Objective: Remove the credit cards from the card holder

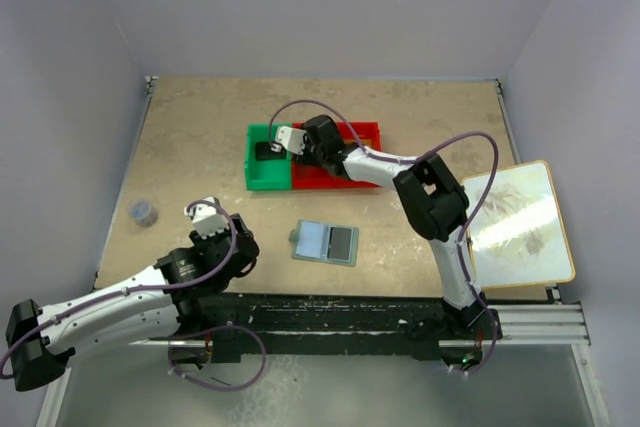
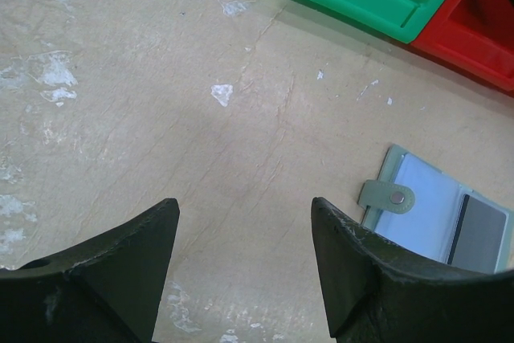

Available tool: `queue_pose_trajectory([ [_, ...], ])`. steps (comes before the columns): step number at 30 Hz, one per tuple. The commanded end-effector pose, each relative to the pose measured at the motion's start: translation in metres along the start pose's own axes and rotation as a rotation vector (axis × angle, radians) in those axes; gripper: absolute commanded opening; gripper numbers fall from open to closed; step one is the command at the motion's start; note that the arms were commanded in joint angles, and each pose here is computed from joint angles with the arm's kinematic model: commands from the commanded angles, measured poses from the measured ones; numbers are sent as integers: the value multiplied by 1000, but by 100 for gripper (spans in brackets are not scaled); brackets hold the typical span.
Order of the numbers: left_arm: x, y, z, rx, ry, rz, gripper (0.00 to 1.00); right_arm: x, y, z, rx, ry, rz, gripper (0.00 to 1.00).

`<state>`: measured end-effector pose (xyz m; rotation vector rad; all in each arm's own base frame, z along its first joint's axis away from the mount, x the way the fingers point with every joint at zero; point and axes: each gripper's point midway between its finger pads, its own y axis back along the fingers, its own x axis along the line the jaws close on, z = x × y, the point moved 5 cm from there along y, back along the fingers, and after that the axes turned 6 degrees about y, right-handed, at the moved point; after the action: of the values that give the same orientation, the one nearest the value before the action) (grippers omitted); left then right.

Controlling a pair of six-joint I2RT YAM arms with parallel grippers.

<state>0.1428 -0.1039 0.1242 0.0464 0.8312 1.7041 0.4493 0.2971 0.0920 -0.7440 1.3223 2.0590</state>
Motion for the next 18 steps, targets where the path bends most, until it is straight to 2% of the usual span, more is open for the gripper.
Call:
queue_pose_trajectory([
  [1,-12,5,11,-17,41,-40,64,-54,38,34,-127,-129,-130,61],
  [9,-13,6,9,1,46,-44,64,-81,101,58,-338,-340,-206,63],
  [12,-14,7,8,8,56,-51,65,-90,139,57,-420,-485,-289,64],
  [14,-16,7,8,13,65,-61,65,-94,171,53,-492,-652,-344,67],
  [15,-17,8,9,16,68,-66,64,-91,183,50,-513,-692,-348,70],
  [16,-19,9,10,19,69,-70,64,-82,190,45,-515,-741,-328,77],
  [17,-21,10,11,25,74,-78,64,-77,200,41,-521,-803,-321,92],
  [18,-23,12,11,31,78,-91,65,-70,206,36,-513,-869,-308,99],
])
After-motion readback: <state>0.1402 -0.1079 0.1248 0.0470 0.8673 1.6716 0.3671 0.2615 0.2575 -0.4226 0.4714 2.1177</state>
